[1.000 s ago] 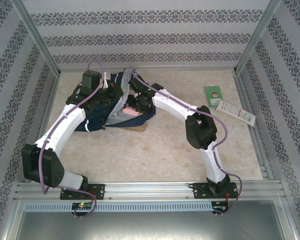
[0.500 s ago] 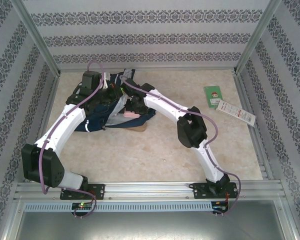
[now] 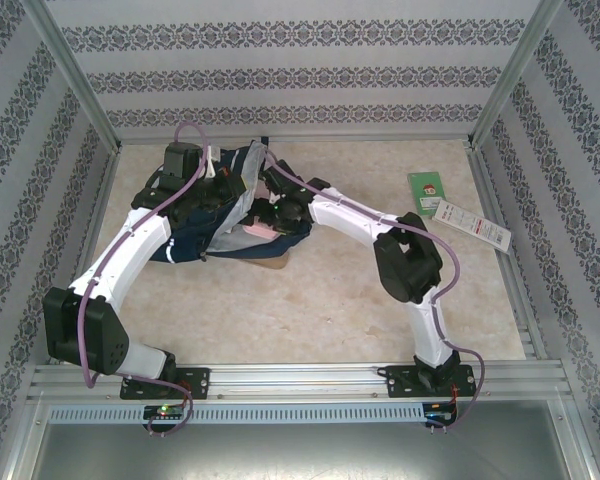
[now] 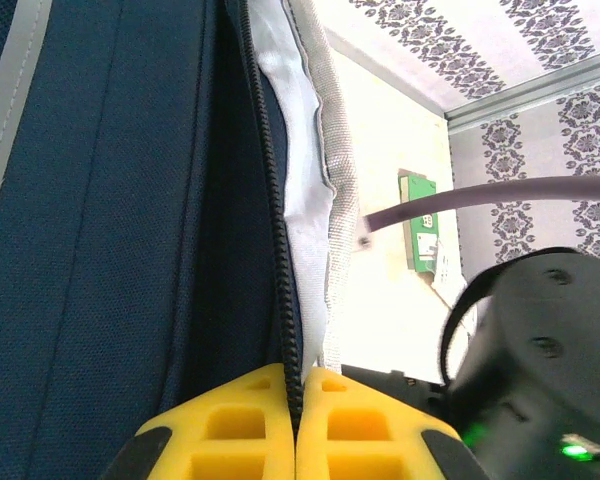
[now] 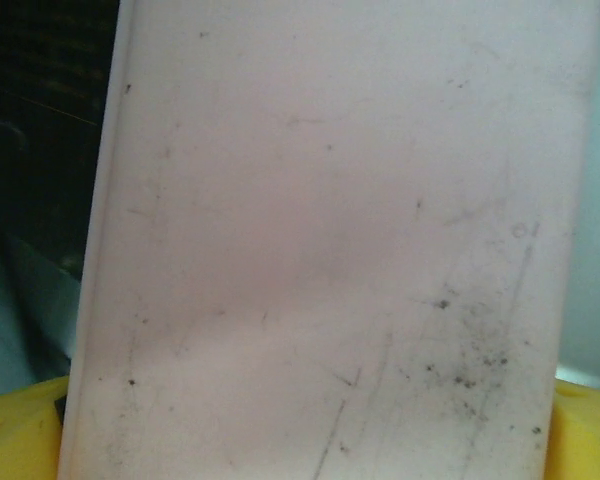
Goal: Pack the student bag
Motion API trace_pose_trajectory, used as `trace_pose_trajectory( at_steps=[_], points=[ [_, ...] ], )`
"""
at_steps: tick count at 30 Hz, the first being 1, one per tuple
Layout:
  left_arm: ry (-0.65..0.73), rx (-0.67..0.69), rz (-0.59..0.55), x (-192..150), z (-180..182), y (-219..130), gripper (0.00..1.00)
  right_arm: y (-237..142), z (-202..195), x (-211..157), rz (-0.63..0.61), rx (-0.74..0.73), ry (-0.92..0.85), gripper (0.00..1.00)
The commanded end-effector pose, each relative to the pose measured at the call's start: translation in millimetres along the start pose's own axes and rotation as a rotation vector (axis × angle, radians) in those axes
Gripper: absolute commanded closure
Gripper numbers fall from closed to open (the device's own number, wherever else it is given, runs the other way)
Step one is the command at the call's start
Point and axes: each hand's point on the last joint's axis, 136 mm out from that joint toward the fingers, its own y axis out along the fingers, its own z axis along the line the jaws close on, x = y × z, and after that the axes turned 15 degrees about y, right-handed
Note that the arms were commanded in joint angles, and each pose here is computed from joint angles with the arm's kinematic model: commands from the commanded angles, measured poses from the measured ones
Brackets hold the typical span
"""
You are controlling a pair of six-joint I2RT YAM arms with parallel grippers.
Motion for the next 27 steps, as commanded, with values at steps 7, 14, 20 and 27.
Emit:
trace_pose_trajectory(
  at_steps=[7, 14, 20, 27],
  points=[
    [0.073, -0.079, -0.107, 26.4, -27.3, -17.5, 1.00, 16.7, -34.8, -13.5, 0.073, -0.332, -0.039, 0.02],
    [0.074, -0.074, -0.105, 24.8, -25.7, -17.0, 1.00, 2.8, -37.2, -17.7, -0.066, -0.377, -0.161, 0.02],
    [0.075, -0.081, -0.109, 27.6, -28.0, -17.1, 1.00, -27.0, -3.8, 1.2, -0.231, -0.167, -0.200, 0.02],
    [0.071, -0.080, -0.107, 26.3, -27.7, -17.6, 1.00, -7.6, -4.8, -5.8, -0.128, -0.127, -0.161, 0.14]
  ],
)
